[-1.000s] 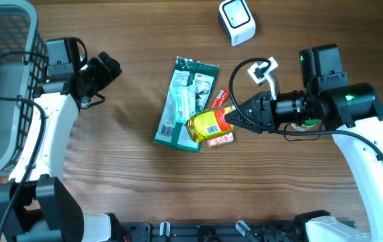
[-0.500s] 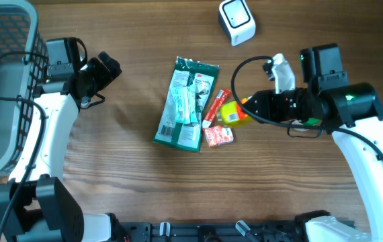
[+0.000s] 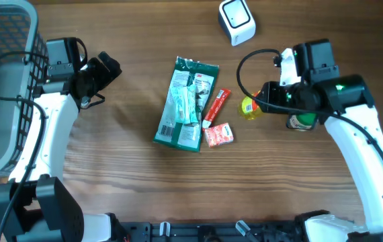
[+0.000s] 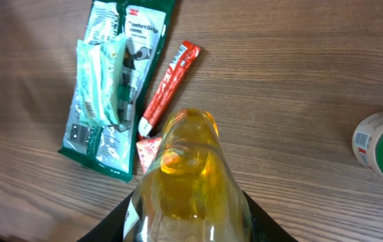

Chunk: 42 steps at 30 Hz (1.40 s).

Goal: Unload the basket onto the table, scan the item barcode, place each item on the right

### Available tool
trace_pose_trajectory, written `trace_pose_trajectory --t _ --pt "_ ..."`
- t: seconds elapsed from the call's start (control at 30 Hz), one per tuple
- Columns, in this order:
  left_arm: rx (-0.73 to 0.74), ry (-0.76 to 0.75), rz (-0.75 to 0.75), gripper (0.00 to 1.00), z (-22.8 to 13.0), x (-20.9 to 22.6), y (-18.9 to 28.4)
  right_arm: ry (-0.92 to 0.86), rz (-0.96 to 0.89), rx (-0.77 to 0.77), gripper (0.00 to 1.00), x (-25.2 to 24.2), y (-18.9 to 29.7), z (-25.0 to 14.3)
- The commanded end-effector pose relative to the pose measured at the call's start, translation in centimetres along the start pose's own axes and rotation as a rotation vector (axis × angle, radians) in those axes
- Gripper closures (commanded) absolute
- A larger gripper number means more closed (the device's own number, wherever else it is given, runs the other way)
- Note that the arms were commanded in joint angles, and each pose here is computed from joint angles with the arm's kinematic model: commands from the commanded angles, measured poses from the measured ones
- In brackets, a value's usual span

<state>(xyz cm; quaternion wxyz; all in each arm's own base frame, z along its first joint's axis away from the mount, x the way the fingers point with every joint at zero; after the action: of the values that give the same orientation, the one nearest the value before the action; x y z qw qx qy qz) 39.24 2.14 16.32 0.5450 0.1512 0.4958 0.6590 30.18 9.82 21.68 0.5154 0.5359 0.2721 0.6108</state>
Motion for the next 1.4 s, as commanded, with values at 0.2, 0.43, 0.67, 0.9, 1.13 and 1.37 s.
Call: trace_pose_trajectory --t 0.2,0.43,0.67,0.9,1.13,1.37 --pt "-0.006 0.010 0.009 0.00 0.2 0.1 0.0 -0.015 -0.050 -0.100 0.86 1.1 3.7 3.2" --pt "-0.006 0.010 0.009 0.00 0.2 0.1 0.0 0.133 -0.025 -0.354 0.87 5.0 11.8 9.1" --pt "-0.005 0.010 0.009 0.00 0.2 0.1 0.0 0.371 -0.133 -0.378 0.87 4.6 7.5 13.3" --pt "-0.005 0.010 0.009 0.00 0.2 0.1 0.0 0.497 -0.389 -0.423 0.91 3.0 -0.8 19.2" --pt "-0.005 0.010 0.009 0.00 0.2 0.1 0.0 0.697 -0.753 -0.668 0.90 7.4 -5.9 23.5" --pt "-0.005 0.010 0.009 0.00 0.2 0.1 0.0 0.879 -1.075 -0.770 0.90 8.9 -13.2 25.4"
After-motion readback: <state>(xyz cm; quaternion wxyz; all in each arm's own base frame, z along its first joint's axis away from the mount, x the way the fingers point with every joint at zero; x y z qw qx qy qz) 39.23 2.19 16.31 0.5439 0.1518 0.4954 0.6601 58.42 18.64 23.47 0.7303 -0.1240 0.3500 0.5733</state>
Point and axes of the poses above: each gripper's point midway between its finger pads, its own y axis back along the fingers, its own x axis along the line the jaws close on, z = x × y, the point moved 3 cm from there along y, back along the fingers, and after that the axes turned 10 degrees about -y, right-handed, at the moved point
